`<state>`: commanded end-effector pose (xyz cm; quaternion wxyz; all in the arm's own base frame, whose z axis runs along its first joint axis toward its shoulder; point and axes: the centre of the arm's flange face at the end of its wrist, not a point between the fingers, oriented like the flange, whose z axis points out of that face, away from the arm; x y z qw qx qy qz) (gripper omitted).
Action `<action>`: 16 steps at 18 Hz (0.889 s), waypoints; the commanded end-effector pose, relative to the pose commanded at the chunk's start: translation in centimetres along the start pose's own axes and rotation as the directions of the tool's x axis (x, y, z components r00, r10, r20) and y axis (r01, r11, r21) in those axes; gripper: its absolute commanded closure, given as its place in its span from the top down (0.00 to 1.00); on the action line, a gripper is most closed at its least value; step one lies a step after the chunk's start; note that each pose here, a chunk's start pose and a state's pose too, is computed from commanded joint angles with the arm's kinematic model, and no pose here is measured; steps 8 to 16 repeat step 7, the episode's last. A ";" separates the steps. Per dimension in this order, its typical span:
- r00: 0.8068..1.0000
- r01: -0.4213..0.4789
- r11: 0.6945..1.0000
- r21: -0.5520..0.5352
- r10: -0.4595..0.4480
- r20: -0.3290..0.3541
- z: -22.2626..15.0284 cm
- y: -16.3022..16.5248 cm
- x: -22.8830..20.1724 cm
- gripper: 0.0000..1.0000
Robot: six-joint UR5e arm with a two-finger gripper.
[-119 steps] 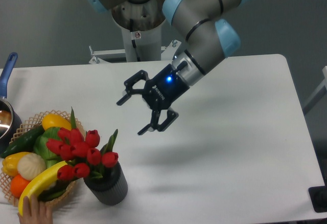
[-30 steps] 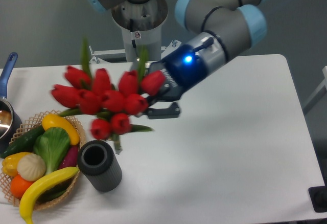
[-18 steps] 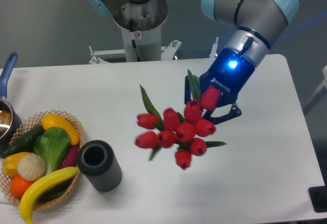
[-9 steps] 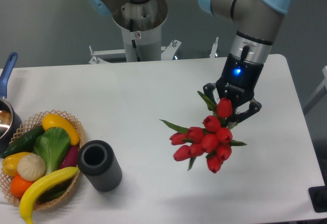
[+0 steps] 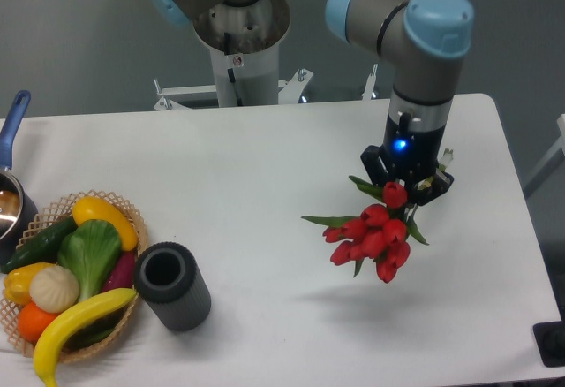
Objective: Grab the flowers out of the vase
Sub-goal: 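Carry the held tulips away from the vase over the table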
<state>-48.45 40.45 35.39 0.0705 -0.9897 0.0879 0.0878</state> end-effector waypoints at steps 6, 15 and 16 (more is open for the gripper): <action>1.000 -0.007 0.997 -0.072 0.005 -0.020 3.2 -1.3 0.1 0.27; 1.000 -0.007 0.997 -0.074 0.005 -0.019 3.2 -1.3 0.1 0.27; 1.000 -0.007 0.997 -0.074 0.005 -0.019 3.2 -1.3 0.1 0.27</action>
